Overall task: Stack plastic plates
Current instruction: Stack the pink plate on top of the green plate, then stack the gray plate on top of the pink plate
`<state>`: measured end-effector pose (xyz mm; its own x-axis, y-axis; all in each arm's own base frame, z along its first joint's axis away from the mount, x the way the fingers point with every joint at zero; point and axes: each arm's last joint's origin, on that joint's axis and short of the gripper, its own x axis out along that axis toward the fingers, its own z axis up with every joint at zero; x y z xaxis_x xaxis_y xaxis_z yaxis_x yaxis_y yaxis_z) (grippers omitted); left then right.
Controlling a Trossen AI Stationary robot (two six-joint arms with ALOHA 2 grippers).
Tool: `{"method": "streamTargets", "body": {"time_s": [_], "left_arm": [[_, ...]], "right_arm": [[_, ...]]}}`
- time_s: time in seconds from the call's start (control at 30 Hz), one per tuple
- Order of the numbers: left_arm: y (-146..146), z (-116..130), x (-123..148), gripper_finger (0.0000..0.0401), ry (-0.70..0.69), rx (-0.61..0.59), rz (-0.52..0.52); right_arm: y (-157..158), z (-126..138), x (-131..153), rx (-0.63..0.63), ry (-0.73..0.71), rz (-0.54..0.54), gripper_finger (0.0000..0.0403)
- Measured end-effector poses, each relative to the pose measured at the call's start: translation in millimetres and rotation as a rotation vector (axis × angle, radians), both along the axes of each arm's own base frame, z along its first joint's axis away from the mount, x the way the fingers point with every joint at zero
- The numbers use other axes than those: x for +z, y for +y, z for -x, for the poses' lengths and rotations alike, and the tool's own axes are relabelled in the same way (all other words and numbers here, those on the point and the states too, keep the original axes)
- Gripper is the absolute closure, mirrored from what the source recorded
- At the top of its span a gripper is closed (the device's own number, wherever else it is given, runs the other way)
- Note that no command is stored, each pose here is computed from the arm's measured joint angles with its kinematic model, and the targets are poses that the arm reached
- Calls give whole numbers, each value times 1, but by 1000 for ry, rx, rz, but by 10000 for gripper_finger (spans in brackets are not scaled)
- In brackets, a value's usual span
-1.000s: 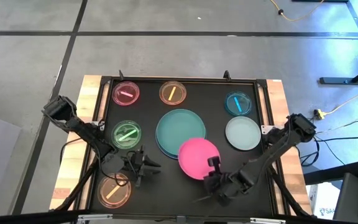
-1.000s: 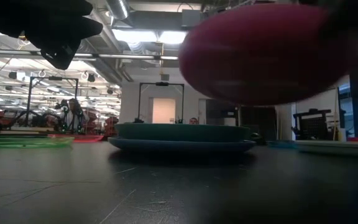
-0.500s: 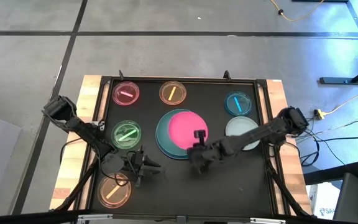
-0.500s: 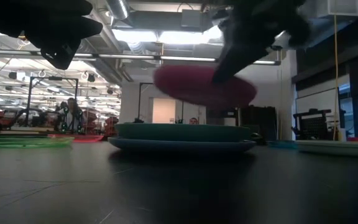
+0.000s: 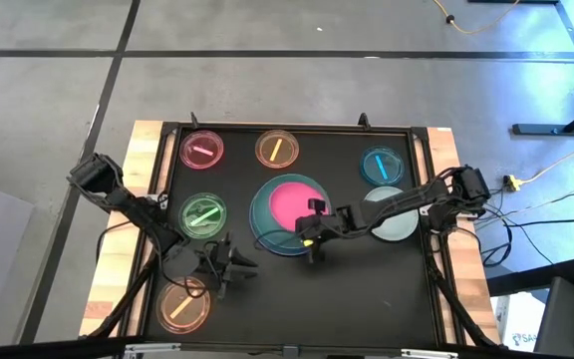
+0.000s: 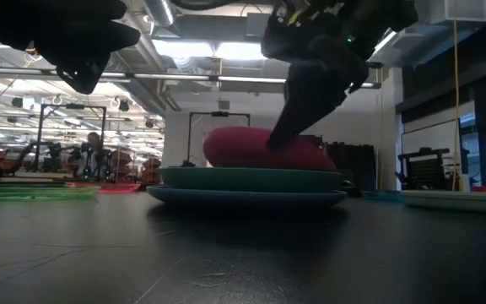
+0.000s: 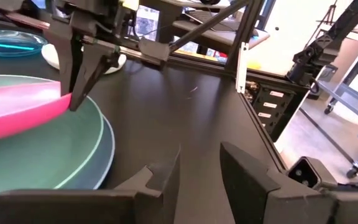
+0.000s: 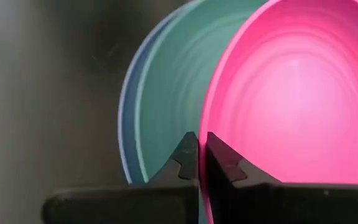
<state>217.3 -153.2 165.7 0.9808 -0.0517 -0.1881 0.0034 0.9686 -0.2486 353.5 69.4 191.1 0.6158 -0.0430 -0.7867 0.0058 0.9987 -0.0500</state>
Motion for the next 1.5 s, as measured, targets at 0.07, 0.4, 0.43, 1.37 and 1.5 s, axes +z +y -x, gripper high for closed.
{"method": "streamTargets", "body": {"time_s": [0.07, 0.4, 0.43, 1.37, 1.5], "left_arm": [[1, -1, 0, 295, 0, 4, 0], [1, 0, -1, 295, 4, 3, -4], [1, 0, -1, 295, 5, 3, -4], [-12, -31, -16, 295, 60, -10, -8], [-12, -32, -17, 295, 62, -9, -9]], "right_arm": [[-2, -2, 1, -3, -13, -16, 395], [0, 3, 13, 40, 48, -24, 259], [4, 6, 20, 54, 45, -28, 249], [32, 177, 34, -181, 110, -145, 231], [26, 195, 21, -319, 203, -112, 231]]}}
